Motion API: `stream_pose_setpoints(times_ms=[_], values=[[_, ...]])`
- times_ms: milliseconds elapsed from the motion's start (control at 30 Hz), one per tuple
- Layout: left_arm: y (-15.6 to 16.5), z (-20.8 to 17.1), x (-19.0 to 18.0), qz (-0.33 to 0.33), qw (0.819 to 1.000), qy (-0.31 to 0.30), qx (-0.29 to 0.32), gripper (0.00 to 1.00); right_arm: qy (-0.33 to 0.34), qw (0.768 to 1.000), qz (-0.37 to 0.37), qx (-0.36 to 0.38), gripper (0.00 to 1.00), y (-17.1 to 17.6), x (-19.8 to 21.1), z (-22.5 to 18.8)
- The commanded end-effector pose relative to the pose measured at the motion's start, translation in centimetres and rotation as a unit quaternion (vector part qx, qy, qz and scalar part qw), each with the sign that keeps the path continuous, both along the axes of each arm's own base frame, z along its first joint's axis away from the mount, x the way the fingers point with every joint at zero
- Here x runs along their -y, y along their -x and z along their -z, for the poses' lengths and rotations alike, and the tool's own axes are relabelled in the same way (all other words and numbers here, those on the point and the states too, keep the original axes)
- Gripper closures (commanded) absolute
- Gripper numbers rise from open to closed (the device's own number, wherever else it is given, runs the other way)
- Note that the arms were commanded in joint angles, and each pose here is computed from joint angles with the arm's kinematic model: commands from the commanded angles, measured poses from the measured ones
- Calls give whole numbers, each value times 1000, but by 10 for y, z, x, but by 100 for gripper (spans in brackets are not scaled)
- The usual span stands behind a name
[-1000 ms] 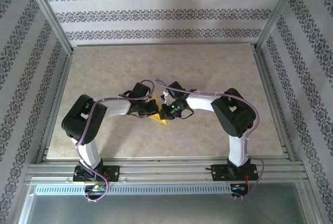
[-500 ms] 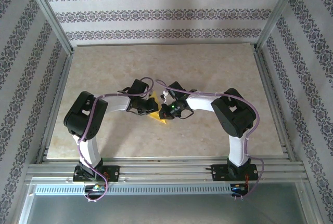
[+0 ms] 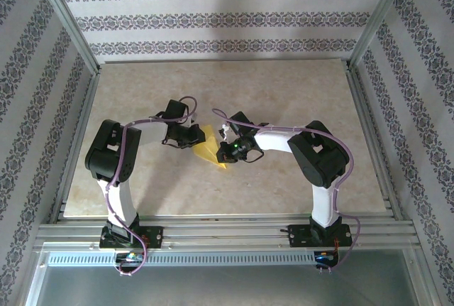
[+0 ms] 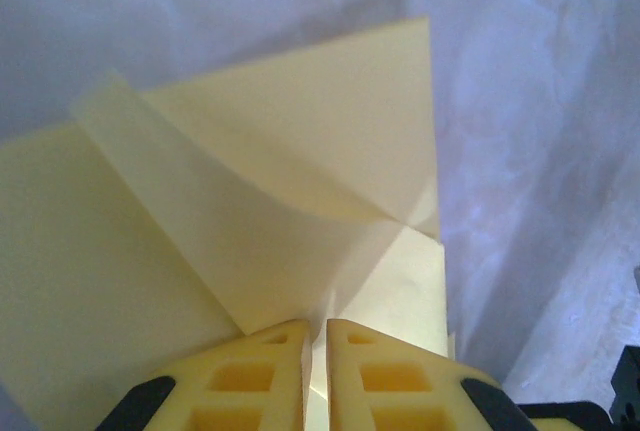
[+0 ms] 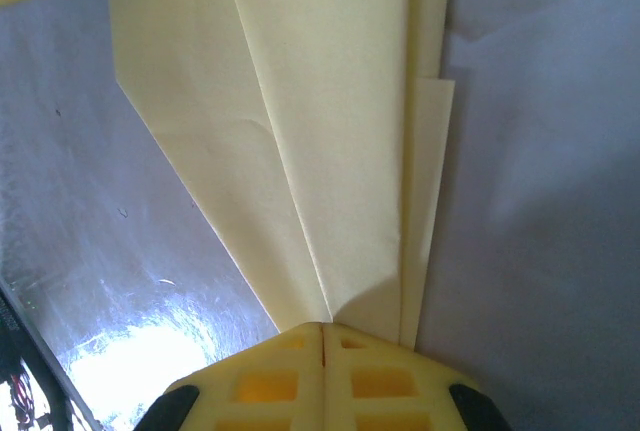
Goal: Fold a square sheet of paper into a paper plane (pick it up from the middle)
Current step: Fourth fold the wing at the center of the table.
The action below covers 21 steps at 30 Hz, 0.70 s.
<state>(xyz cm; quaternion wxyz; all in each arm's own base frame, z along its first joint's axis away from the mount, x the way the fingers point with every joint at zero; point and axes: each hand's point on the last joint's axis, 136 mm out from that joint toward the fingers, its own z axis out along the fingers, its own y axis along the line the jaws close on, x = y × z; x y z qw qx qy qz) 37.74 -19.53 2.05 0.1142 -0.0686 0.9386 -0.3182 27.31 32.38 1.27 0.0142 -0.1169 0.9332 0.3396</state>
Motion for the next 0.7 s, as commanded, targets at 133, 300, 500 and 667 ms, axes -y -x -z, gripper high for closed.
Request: stream_pose_setpoints(times_ms=[133, 300, 500, 667], values=[[-27, 16, -43, -28, 998, -64, 8, 85, 120, 990, 13, -79, 95, 39, 50, 56], [-34, 19, -60, -38, 995, -88, 5, 85, 120, 990, 12, -79, 95, 39, 50, 56], [-44, 13, -81, -54, 993, -107, 8, 85, 119, 990, 12, -79, 95, 39, 49, 56], [-58, -17, -89, -67, 991, -112, 38, 84, 119, 990, 13, -79, 95, 39, 49, 55]])
